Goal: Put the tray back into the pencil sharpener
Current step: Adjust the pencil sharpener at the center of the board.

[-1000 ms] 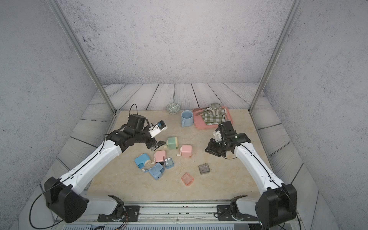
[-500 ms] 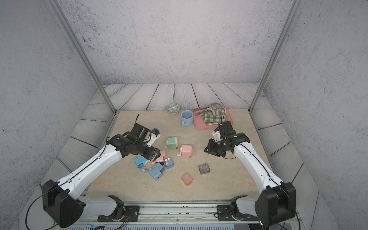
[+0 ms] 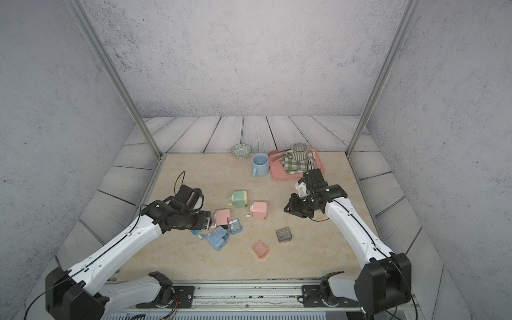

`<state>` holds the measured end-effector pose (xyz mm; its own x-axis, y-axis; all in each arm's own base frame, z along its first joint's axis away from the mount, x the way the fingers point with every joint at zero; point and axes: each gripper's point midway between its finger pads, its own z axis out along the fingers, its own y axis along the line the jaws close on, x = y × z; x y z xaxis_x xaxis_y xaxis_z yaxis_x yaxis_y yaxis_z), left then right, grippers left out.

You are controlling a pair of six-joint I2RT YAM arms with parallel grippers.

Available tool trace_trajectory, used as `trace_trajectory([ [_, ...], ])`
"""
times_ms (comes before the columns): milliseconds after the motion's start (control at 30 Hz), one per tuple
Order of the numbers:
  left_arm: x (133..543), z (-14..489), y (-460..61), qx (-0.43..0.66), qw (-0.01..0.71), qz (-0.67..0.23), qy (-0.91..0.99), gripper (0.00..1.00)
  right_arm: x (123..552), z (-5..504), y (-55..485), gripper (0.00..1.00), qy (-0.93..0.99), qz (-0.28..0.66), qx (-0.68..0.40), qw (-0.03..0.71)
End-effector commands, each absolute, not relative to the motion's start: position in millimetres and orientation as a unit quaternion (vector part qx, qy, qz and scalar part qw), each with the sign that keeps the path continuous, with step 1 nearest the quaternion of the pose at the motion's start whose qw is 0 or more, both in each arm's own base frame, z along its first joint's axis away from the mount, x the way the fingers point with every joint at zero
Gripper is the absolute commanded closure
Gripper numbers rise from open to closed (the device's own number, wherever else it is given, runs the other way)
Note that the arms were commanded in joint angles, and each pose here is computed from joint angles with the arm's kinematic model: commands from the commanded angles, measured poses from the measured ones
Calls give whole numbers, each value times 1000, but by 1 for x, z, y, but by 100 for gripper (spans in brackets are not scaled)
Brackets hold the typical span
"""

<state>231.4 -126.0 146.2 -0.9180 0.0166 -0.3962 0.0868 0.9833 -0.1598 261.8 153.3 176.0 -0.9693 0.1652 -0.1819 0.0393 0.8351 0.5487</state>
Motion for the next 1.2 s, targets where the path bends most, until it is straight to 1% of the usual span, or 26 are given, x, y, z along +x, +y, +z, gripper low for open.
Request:
trace_trajectory([
  [0, 232, 144, -108, -51, 207, -79, 974, 21, 259, 171, 155, 73, 951, 288, 48, 102],
  [33, 231, 143, -104, -65, 202, -76, 974, 20, 259, 171, 155, 73, 951, 289, 46, 101],
  [200, 230, 137, -98, -138, 189, -94, 968, 20, 258, 173, 156, 73, 951, 288, 42, 102],
  [300, 227, 129, -87, -201, 180, -89, 959, 18, 256, 173, 155, 73, 952, 286, 40, 100],
  [433, 217, 113, -78, -275, 156, -110, 942, 20, 253, 171, 154, 73, 952, 287, 39, 98],
  [667, 214, 113, -78, -263, 173, -128, 941, 22, 251, 172, 163, 70, 951, 296, 17, 91],
  [700, 216, 115, -82, -243, 178, -135, 944, 22, 251, 172, 164, 69, 951, 296, 13, 91],
  [800, 228, 137, -107, -118, 216, -182, 952, 25, 250, 170, 166, 69, 951, 296, 10, 89],
  [933, 227, 162, -126, 43, 258, -158, 952, 25, 250, 169, 165, 68, 951, 294, 10, 92],
  [1033, 222, 165, -136, 125, 260, -133, 948, 24, 251, 168, 165, 68, 952, 292, 8, 93],
  [1167, 213, 150, -151, 210, 233, -113, 943, 22, 251, 168, 164, 67, 952, 290, 9, 95],
])
